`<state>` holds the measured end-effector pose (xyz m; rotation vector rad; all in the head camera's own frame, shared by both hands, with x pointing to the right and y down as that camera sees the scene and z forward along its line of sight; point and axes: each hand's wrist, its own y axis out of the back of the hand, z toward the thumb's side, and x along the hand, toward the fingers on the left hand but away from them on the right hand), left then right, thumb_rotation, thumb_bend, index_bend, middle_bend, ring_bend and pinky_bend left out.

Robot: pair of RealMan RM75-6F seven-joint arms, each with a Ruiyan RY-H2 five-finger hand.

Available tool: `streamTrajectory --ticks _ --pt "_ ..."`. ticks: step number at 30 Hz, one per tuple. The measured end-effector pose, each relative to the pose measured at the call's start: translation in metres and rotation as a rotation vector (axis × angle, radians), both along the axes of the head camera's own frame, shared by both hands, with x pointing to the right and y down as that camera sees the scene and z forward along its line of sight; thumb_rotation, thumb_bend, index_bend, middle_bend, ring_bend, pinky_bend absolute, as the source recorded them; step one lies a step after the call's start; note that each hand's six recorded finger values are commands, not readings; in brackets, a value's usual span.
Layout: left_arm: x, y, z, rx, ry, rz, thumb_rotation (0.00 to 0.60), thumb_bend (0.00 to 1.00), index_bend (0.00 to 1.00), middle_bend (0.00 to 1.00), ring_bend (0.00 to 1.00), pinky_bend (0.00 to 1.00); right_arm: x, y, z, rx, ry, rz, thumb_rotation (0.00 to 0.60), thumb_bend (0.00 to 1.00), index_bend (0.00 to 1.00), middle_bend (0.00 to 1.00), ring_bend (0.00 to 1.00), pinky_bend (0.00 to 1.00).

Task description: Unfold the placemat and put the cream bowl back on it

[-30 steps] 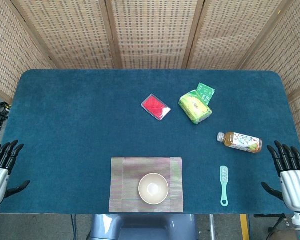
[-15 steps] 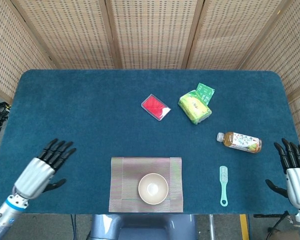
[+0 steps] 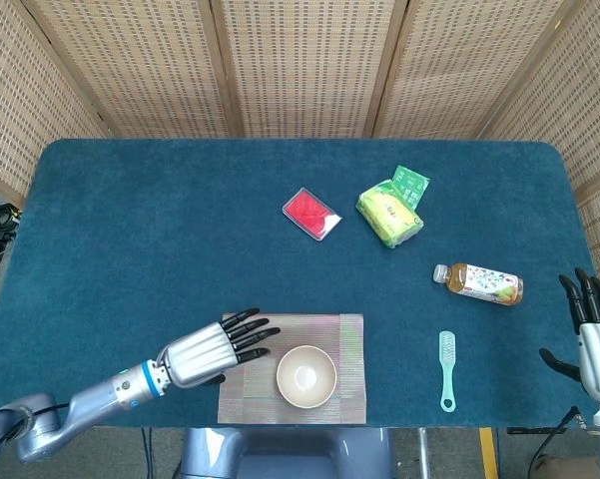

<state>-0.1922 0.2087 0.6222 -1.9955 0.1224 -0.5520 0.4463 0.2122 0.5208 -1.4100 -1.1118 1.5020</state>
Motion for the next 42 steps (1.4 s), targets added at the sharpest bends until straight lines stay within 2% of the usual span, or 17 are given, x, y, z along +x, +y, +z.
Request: streamTrajectory --ticks 6,12,15,17,19,23,28,35,42 --pt "0.033 0.006 0.028 0.001 0.011 0.096 0.600 0.00 0.31 0.00 0.00 0.00 0.004 0.000 -0.001 0.005 -0.004 0.012 0.600 0.00 0.00 0.00 0.00 0.00" --pt "0.052 0.020 0.045 -0.022 -0.001 0.153 0.600 0.01 0.32 0.00 0.00 0.00 0.004 0.000 -0.002 0.008 -0.010 0.012 0.600 0.00 0.00 0.00 0.00 0.00" --pt "0.061 0.025 0.052 -0.020 -0.004 0.167 0.600 0.14 0.34 0.00 0.00 0.00 0.004 0.000 -0.003 0.009 -0.013 0.014 0.600 0.00 0.00 0.00 0.00 0.00" --pt "0.067 0.028 0.056 -0.024 -0.007 0.171 0.600 0.26 0.37 0.00 0.00 0.00 0.005 0.000 -0.003 0.010 -0.015 0.015 0.600 0.00 0.00 0.00 0.00 0.00" --pt "0.071 0.029 0.058 -0.023 -0.009 0.174 0.600 0.33 0.42 0.00 0.00 0.00 0.005 0.000 -0.003 0.010 -0.016 0.015 0.600 0.00 0.00 0.00 0.00 0.00" --pt "0.079 0.031 0.062 -0.019 -0.016 0.179 0.600 0.42 0.56 0.00 0.00 0.00 0.005 0.001 -0.003 0.009 -0.019 0.015 0.600 0.00 0.00 0.00 0.00 0.00" --pt "0.093 0.030 0.064 -0.032 -0.005 0.156 0.600 0.48 0.64 0.00 0.00 0.00 0.005 0.001 -0.004 0.008 -0.024 0.015 0.600 0.00 0.00 0.00 0.00 0.00" --pt "0.098 0.008 0.051 -0.007 0.037 0.084 0.600 0.48 0.68 0.00 0.00 0.00 0.004 0.002 -0.005 0.008 -0.028 0.011 0.600 0.00 0.00 0.00 0.00 0.00" --pt "0.080 -0.053 0.033 0.033 0.053 -0.091 0.600 0.48 0.68 0.00 0.00 0.00 0.001 0.004 -0.005 0.004 -0.033 0.002 0.600 0.00 0.00 0.00 0.00 0.00"
